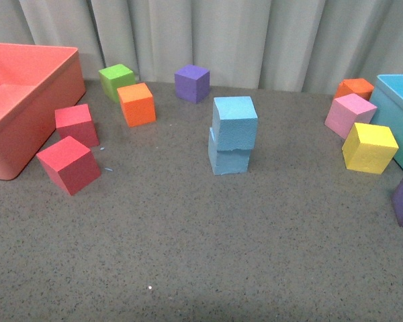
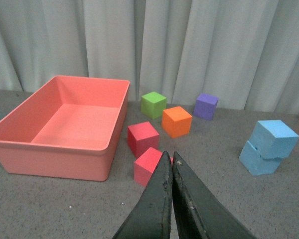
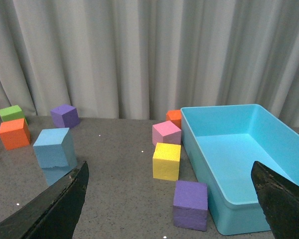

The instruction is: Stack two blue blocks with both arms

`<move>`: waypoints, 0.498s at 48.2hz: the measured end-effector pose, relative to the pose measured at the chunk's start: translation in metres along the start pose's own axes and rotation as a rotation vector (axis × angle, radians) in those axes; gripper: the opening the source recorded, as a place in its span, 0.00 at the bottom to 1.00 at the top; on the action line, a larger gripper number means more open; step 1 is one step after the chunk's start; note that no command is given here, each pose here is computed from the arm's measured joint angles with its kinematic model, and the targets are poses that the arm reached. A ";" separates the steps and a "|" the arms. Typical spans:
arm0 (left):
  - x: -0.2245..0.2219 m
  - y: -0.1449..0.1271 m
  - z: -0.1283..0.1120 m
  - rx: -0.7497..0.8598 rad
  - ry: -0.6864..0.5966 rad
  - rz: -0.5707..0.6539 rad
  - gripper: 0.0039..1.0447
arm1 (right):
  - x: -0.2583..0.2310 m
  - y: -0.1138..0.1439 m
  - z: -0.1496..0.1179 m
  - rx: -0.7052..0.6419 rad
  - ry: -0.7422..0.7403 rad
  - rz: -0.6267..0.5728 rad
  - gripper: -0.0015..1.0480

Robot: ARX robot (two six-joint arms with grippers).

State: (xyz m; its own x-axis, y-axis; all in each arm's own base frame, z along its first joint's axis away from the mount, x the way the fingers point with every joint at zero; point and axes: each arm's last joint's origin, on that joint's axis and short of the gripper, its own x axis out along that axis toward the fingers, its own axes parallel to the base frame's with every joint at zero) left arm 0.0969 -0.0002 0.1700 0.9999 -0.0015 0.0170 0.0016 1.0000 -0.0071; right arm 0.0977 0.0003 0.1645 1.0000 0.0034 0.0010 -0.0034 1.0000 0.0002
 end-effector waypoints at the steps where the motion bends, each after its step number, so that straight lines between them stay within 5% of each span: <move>1: 0.000 0.000 0.000 0.000 0.000 0.001 0.03 | 0.000 0.000 0.000 0.000 0.000 0.000 0.91; 9: 0.000 0.000 0.000 0.000 0.001 0.001 0.20 | 0.000 0.000 0.000 0.000 0.000 0.000 0.91; 24: 0.000 0.000 0.000 0.000 0.000 0.000 0.82 | 0.000 0.000 0.000 0.000 0.000 0.000 0.91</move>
State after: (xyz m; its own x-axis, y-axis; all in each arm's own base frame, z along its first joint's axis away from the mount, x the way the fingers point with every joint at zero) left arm 0.0968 -0.0002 0.1699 0.9999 -0.0011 0.0170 0.0013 1.0000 -0.0075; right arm 0.0977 0.0003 0.1645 1.0000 0.0034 0.0010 -0.0034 1.0000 0.0002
